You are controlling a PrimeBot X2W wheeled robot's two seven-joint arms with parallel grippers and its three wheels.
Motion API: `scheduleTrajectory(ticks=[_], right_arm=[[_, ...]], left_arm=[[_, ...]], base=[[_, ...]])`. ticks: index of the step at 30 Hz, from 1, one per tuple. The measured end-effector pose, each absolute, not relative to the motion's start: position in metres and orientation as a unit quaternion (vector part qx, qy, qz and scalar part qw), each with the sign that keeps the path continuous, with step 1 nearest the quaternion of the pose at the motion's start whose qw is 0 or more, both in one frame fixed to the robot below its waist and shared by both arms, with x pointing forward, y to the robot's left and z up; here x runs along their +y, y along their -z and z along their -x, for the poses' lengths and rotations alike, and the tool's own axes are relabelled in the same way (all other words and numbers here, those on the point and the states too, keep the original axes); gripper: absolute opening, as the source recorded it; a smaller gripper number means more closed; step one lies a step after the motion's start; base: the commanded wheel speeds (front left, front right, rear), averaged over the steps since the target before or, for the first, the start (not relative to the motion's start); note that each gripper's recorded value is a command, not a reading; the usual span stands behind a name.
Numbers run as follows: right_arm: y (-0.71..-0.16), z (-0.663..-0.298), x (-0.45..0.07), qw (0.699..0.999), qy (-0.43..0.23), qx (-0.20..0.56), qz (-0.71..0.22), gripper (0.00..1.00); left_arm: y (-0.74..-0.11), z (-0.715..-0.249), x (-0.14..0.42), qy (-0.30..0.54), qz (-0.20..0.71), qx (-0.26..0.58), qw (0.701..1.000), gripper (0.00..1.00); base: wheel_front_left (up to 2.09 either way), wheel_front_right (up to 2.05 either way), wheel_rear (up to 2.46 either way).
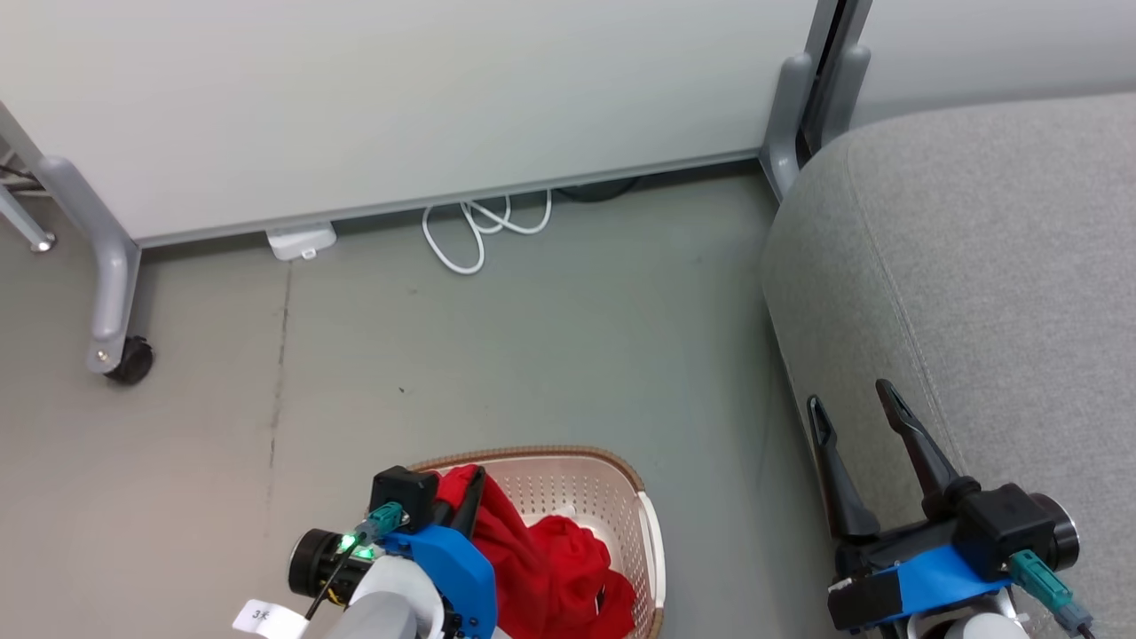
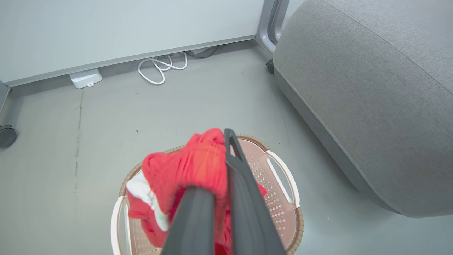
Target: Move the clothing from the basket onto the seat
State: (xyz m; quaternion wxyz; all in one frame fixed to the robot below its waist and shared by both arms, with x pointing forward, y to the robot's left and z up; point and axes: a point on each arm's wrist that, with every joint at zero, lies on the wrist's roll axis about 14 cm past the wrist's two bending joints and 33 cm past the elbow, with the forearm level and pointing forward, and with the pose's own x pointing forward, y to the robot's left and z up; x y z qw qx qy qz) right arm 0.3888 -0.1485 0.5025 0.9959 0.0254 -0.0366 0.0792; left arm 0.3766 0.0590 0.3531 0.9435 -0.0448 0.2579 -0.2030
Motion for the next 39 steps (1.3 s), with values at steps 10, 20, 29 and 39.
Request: scheduleTrajectory(ticks=[10, 20, 29, 39], right_arm=[[-0.513, -0.375, -0.142, 0.995, -0.089, -0.051, -0.02, 1.0], [-0.515, -0.371, -0.133, 0.993, -0.103, -0.053, -0.019, 1.0], [-0.513, -0.37, -0.123, 0.992, -0.118, -0.051, -0.02, 1.0], [-0.511, -0.367, -0.113, 0.99, -0.133, -0.047, -0.018, 1.0]], left_arm=[[-0.395, -0.38, 0.035, 0.242, 0.043, 0.196, 0.949, 0.0], [-0.447, -0.393, 0.006, 0.283, 0.047, 0.129, 0.949, 0.0], [-0.491, -0.403, -0.019, 0.317, 0.044, 0.078, 0.944, 0.0], [-0.532, -0.404, -0.044, 0.35, 0.041, 0.042, 0.935, 0.0]], base=[[0.0, 0.0, 0.0], [0.0, 0.0, 0.0], [0.0, 0.0, 0.0], [0.0, 0.0, 0.0]])
